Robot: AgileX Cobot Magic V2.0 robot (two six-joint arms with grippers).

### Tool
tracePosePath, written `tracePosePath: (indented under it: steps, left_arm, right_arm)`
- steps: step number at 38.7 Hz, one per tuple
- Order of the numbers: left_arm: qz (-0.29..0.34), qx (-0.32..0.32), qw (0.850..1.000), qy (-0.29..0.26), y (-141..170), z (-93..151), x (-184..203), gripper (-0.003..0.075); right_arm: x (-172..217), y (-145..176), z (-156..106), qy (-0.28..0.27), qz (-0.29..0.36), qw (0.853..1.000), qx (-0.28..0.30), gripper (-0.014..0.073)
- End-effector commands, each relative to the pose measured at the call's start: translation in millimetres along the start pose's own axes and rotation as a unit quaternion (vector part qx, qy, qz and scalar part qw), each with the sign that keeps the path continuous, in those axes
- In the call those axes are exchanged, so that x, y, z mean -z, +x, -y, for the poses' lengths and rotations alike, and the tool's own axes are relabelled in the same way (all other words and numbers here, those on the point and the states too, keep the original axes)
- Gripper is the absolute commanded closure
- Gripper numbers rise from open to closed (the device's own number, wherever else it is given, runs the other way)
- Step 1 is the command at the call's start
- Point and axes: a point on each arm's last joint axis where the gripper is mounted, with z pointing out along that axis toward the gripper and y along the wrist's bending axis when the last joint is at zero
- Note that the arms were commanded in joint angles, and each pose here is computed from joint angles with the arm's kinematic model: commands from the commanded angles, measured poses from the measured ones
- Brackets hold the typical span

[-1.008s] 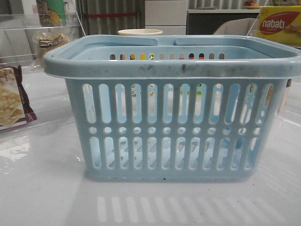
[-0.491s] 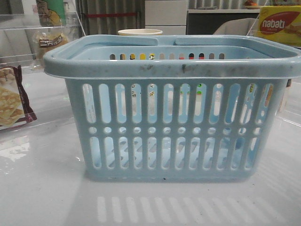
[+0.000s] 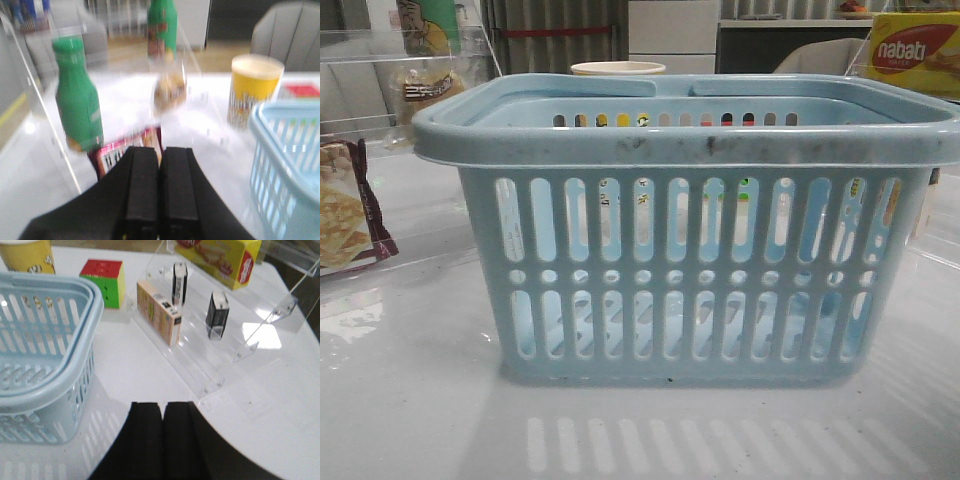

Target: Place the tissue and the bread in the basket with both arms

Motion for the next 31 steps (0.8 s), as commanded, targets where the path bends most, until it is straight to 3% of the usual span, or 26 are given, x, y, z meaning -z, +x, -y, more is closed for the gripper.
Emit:
tracePosePath:
  steps: [1,12,16,18,20,23,31]
  left_arm:
    - [-0.022,0.007,1.000,0.001,-7,0,-11,0.0629]
    - [-0.120,0.013,0.993,0.003,3,-2,-50,0.0628]
    - [-0.144,-0.007,0.990,0.007,6,-2,-62,0.0533]
    - [-0.150,-0.007,0.989,0.009,7,-2,-66,0.0414]
    - [-0.151,-0.006,0.988,0.022,7,1,-69,0.0304]
    - [-0.150,-0.015,0.987,0.052,7,10,-71,0.0217]
    - [-0.151,-0.050,0.979,0.129,8,33,-68,0.0266]
  right_arm:
    - [-8,-12,1,0.003,0.000,1.000,0.003,0.0538]
    - [-42,4,1,0.002,-0.098,0.995,0.002,0.0520]
    - [-46,5,1,0.002,-0.108,0.994,0.002,0.0289]
    - [-49,5,1,0.002,-0.114,0.993,0.002,0.0146]
    - [-53,5,1,0.002,-0.122,0.993,0.002,0.0079]
    - [-62,4,2,0.005,-0.128,0.992,0.004,0.0077]
    - [-104,-27,22,0.060,-0.140,0.988,-0.030,0.0077]
